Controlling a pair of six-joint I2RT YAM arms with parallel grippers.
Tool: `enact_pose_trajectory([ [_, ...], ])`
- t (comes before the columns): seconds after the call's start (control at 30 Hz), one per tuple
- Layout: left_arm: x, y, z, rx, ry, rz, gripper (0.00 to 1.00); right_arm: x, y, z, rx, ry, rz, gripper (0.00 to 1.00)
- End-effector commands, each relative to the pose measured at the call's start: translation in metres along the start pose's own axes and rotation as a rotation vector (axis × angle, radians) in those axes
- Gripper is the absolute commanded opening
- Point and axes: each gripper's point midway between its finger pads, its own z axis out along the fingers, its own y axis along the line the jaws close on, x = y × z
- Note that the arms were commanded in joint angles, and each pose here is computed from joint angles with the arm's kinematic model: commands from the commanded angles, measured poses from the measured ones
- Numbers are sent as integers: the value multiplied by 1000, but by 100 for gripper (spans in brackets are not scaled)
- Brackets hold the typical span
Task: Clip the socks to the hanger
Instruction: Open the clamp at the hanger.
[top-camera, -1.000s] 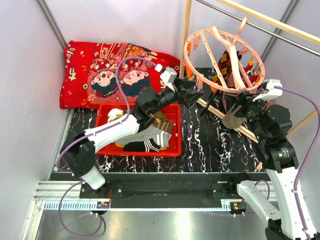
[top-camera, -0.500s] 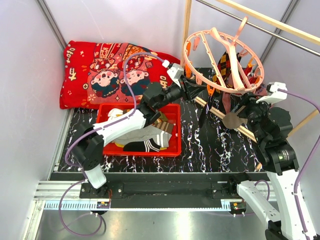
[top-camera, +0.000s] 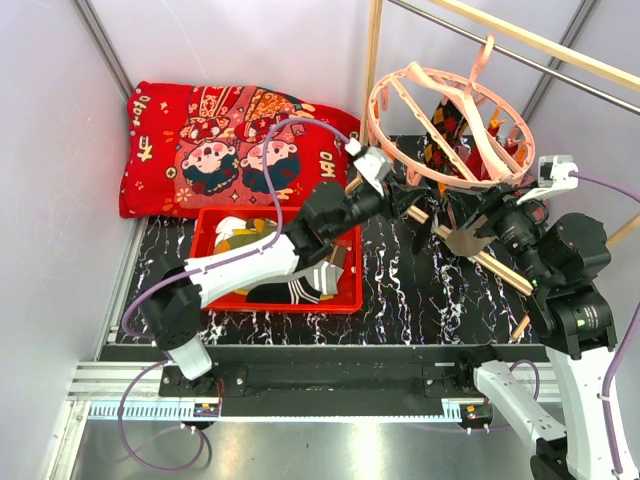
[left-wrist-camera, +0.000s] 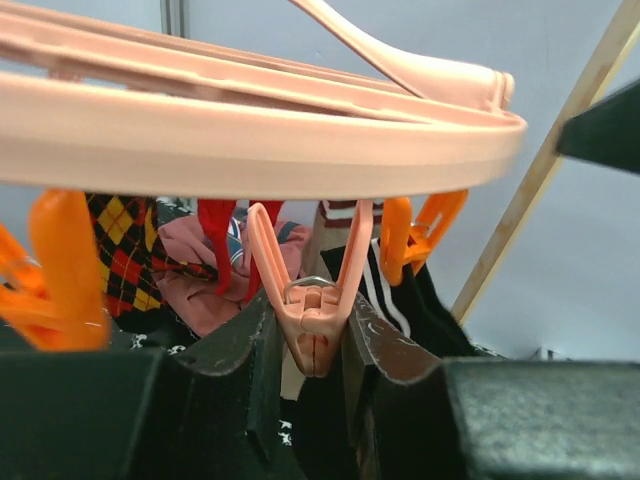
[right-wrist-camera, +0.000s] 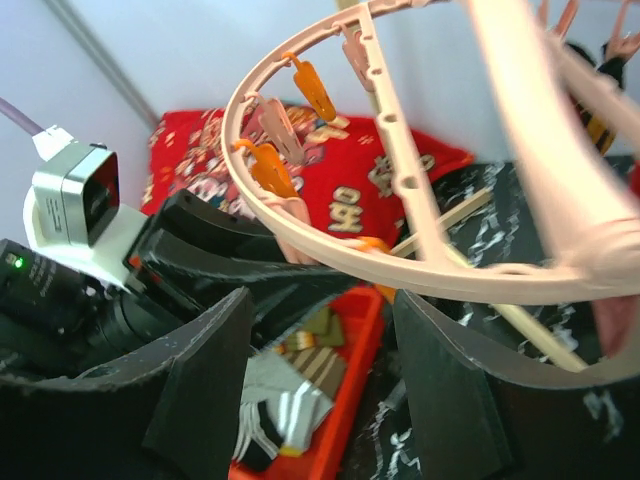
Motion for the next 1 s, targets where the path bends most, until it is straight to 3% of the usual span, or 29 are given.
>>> enact_pose_trajectory([
  [0.0,-33,0,-4,-146,-68,151,0,8,23,3,-100,79,111,66],
  [0.23,-24,-18,5,-180,-38,244,1,17,24,13,-90,128,212,64],
  [0.4,-21,-27,9,-201,-38,283,1,20,5,19,16,103,258,61],
  [0.67,-12,-37,16,-210,-29,357,2,11,3,26,31,55,295,59],
  [0.97,-8,-50,18,-210,-29,420,3,16,-8,35,83,51,323,44],
])
